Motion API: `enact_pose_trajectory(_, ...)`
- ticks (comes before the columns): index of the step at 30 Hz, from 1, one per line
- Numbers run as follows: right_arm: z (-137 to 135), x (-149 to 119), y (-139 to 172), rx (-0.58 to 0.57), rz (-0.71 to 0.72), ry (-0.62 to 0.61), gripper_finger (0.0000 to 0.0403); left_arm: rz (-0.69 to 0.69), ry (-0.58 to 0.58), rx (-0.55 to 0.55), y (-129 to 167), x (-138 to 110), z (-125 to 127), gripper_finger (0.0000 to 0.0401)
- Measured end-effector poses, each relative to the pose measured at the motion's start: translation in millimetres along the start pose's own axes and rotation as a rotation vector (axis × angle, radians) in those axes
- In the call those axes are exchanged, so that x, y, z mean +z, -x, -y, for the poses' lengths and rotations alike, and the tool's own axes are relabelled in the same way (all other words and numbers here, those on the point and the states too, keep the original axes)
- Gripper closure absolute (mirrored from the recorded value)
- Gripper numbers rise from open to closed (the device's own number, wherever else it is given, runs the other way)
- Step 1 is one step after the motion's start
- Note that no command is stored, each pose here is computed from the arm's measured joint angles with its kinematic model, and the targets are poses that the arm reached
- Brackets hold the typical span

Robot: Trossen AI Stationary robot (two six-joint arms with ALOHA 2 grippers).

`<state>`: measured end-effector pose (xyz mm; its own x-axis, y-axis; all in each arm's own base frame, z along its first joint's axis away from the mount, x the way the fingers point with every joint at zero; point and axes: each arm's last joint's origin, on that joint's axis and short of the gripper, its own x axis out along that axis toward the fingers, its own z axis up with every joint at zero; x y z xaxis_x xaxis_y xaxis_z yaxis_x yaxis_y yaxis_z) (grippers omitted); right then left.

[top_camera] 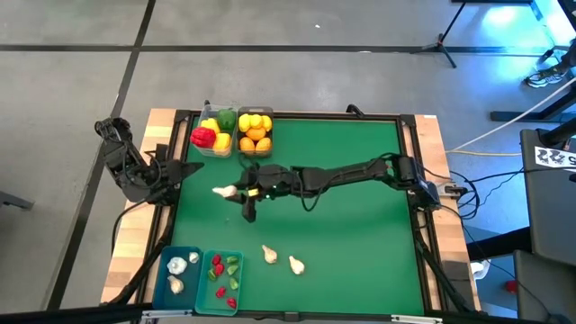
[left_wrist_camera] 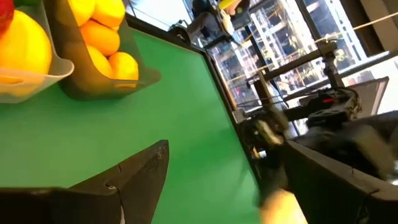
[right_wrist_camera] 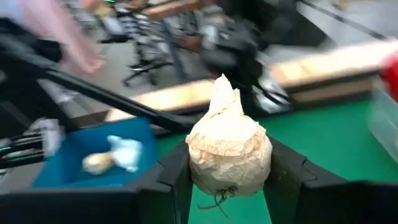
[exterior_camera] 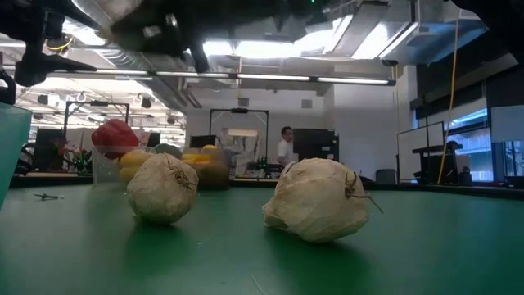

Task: Sort produce into baskets
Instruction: Put the white garlic into the blue bin

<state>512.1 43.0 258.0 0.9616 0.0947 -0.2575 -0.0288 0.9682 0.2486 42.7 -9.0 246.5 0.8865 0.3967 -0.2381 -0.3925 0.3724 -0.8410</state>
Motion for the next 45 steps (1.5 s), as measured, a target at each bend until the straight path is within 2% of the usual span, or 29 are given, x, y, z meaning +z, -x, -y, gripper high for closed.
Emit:
enact_pose_trajectory(3, -21, 9, 2, 0.078, 0.023, 0.055, 0.0262, -0.004, -0.008, -0.003, 0, 0, 1, 0.0095)
enact_pose_trajectory(6, -38, 9, 3, 0.09, 0.035, 0.1, 0.0262, -0.018, -0.017, -0.008, 0, -1, 2, 0.0095)
enact_pose_trajectory(9, -52, 14, 5, 0.046, 0.073, 0.157, 0.0262, -0.052, -0.041, -0.038, 0, -3, 9, 0.0095)
enact_pose_trajectory(12, -61, 19, 8, -0.081, 0.118, 0.188, 0.0262, -0.069, -0.048, -0.096, 1, -4, 20, 0.0095)
enact_pose_trajectory(15, -58, 22, 9, -0.177, 0.143, 0.184, 0.0262, -0.062, -0.062, -0.16, 2, -3, 33, 0.0095)
enact_pose_trajectory(21, -53, 24, 8, -0.17, 0.147, 0.158, 0.0262, -0.069, -0.127, -0.247, 2, -10, 56, 0.0095)
enact_pose_trajectory(26, -52, 28, 9, -0.189, 0.193, 0.159, 0.0262, -0.09, -0.171, -0.227, -4, -26, 63, 0.0095)
enact_pose_trajectory(32, -51, 29, 8, -0.182, 0.197, 0.153, 0.0262, -0.098, -0.164, -0.213, -10, -45, 72, 0.0095)
enact_pose_trajectory(40, -52, 29, 8, -0.179, 0.198, 0.152, 0.0262, -0.079, -0.176, -0.254, -15, -59, 88, 0.0095)
enact_pose_trajectory(45, -52, 29, 8, -0.179, 0.198, 0.151, 0.0262, -0.051, -0.192, -0.24, -20, -64, 91, 0.0095)
